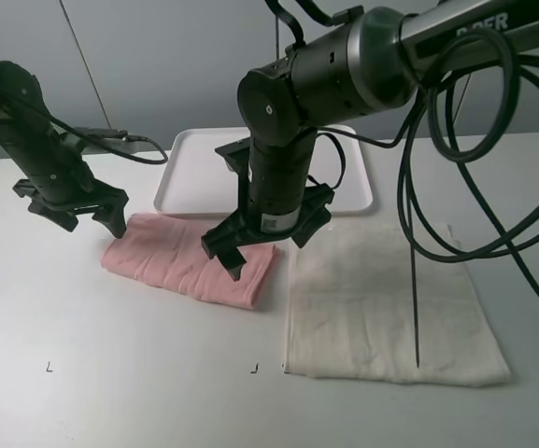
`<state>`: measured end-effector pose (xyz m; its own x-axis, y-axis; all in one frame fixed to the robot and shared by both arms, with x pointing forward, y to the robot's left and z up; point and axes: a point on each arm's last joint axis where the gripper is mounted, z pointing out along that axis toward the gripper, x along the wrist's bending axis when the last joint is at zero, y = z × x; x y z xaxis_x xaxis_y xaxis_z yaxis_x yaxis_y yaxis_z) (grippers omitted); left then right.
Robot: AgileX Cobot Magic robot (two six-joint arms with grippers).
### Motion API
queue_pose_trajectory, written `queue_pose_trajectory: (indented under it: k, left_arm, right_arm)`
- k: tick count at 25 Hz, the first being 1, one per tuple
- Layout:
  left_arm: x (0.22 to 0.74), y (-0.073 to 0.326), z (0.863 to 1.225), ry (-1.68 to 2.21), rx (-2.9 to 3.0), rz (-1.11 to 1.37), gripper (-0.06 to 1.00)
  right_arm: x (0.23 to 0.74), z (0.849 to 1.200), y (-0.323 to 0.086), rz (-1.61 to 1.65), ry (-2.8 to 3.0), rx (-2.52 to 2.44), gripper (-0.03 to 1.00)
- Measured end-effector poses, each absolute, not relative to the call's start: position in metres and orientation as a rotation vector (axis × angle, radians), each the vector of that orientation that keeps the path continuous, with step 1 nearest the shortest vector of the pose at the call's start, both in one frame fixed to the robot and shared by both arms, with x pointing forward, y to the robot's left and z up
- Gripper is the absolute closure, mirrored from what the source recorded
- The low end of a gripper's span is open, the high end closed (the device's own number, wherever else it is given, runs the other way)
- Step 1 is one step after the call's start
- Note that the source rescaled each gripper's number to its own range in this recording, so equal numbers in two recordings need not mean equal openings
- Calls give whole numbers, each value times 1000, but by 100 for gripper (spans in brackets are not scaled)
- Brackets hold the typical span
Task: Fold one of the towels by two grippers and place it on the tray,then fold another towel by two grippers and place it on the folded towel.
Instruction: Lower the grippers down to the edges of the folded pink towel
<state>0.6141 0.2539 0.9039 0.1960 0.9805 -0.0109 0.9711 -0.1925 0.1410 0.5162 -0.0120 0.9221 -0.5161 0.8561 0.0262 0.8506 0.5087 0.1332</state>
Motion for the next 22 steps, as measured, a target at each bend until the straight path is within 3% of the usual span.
queue_pose_trajectory:
  k: [12, 22]
  left_arm:
    - [618, 258, 873, 1987, 2368, 126, -5]
    - [616, 258, 872, 2014, 2385, 85, -5]
  right_arm:
    - [516, 922, -12, 198, 2701, 1509, -3]
    - [518, 922, -11, 235, 2693, 1503, -3]
